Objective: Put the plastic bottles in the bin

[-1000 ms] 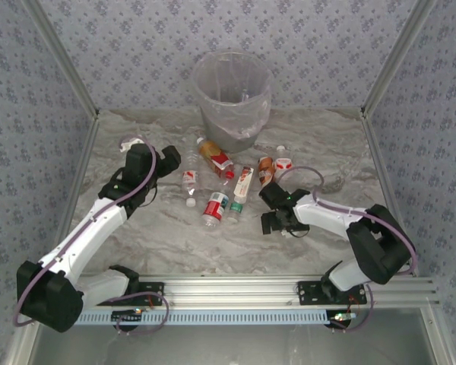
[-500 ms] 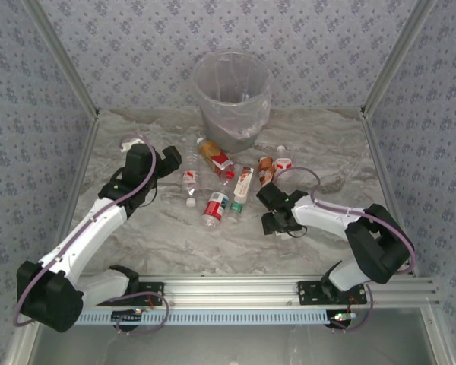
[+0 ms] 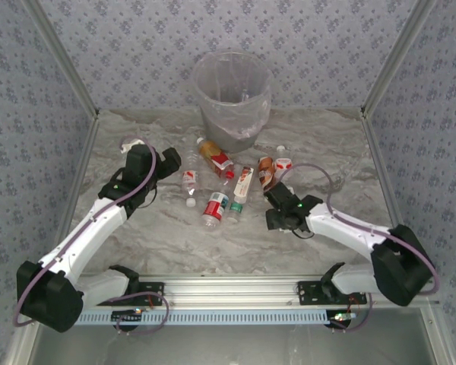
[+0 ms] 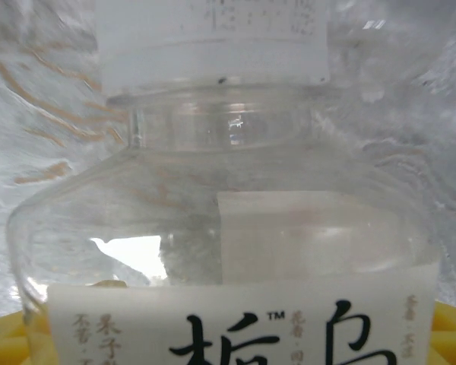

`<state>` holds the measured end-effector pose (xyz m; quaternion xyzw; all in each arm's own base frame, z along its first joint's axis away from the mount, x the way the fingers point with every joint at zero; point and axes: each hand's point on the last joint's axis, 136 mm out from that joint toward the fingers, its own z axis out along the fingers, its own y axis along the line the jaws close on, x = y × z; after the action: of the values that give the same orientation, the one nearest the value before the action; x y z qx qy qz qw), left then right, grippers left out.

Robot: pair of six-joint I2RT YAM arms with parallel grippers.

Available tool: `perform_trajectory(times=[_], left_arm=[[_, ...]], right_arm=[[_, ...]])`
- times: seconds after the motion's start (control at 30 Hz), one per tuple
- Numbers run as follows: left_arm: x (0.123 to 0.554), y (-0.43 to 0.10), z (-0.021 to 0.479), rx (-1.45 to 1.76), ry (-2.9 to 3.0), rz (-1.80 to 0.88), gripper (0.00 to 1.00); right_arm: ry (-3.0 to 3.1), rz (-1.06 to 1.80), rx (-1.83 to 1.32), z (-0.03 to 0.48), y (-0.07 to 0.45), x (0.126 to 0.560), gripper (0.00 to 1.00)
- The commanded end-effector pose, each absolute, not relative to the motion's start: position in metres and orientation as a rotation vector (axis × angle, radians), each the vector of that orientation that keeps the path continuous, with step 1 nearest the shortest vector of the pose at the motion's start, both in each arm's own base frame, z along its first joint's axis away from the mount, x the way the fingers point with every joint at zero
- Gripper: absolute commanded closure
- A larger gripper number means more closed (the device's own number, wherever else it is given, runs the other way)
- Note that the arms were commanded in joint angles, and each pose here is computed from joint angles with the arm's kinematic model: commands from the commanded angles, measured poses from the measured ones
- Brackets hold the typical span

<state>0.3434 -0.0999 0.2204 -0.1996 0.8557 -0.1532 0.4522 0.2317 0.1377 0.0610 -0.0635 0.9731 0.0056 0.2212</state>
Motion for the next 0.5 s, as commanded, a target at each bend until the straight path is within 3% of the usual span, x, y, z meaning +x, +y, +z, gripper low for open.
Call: perform_trajectory(times=[0.0,0.3,0.47], left_arm=[[0.343,-0.099,0.237,-0.486,2.080,-0.405,0.01],[0.342,-0.100,0.233,-0.492,2.078,-0.430,0.01],[0.342,-0.100,0.232,-0.499,2.080,-0.433,0.01]], right_arm=[[2.558,0.073,-0.141,0.085,0.140,0.243,0.45],[2.228,0.276,-0.010,0.152,0.153,0.275,0.52],[2.111,0.318,0.049,0.195,0.154,0.294,0.72]])
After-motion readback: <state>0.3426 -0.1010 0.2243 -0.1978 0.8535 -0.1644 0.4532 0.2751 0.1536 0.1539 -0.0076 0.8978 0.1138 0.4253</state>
